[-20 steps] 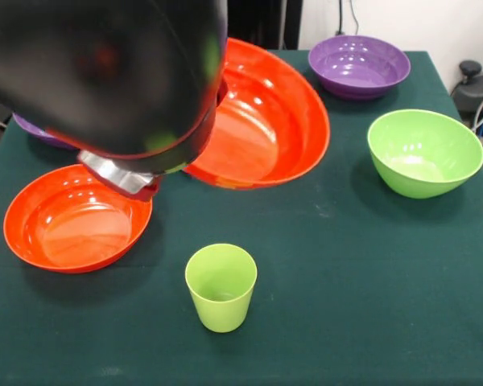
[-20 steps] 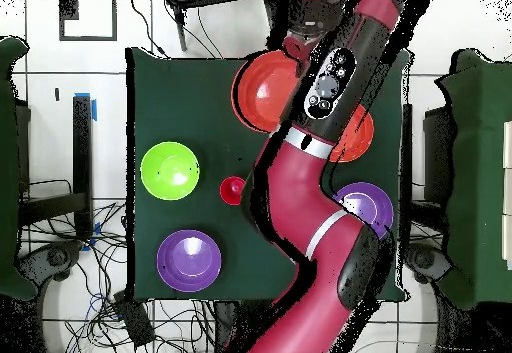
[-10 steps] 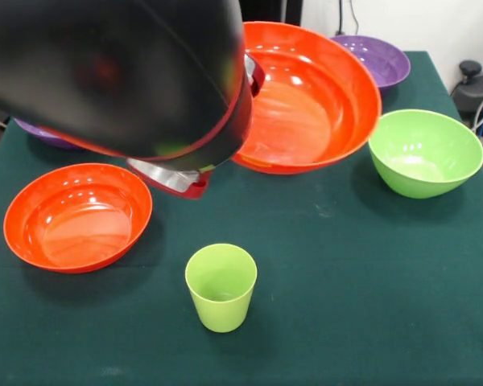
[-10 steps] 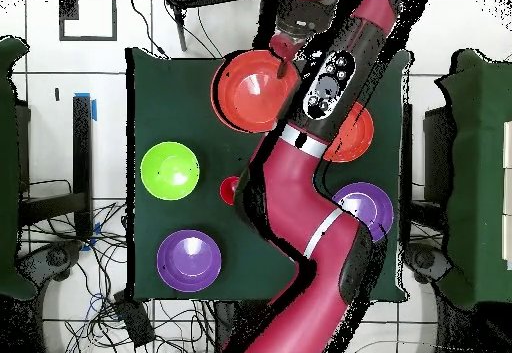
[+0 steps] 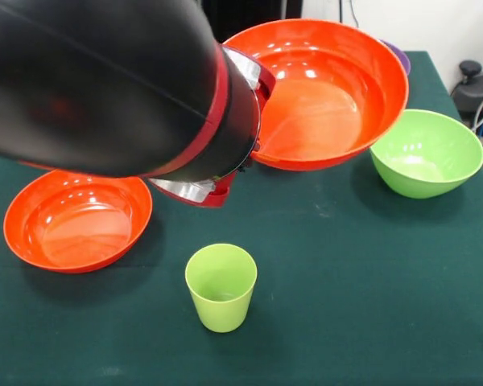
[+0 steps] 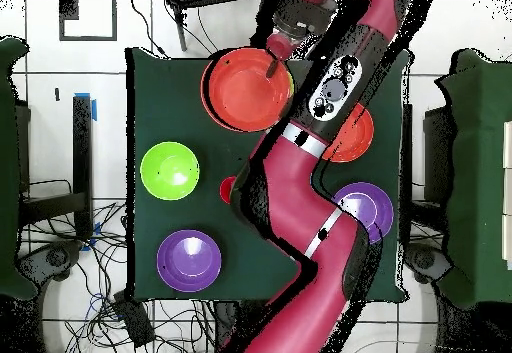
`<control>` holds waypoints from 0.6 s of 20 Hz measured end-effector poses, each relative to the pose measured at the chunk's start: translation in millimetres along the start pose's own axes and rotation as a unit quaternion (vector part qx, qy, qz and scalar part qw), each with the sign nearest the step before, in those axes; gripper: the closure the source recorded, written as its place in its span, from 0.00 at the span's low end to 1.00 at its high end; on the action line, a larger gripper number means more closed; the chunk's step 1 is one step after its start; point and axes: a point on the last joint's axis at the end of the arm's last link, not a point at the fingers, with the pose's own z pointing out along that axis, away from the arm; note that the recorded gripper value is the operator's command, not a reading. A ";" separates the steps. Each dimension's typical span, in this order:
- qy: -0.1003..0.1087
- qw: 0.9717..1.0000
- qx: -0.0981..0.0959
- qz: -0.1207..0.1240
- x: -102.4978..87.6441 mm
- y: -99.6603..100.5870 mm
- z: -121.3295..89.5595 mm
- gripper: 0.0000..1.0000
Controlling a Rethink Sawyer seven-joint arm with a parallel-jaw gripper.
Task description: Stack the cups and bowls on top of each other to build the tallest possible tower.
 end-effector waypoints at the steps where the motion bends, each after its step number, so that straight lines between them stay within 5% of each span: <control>1: -0.004 1.000 -0.003 -0.002 0.2 -0.4 0.2 1.00; 7: -0.026 1.000 -0.002 -0.014 1.3 -5.1 -0.2 1.00; 12: -0.038 0.998 0.051 -0.019 1.6 -17.9 -5.4 1.00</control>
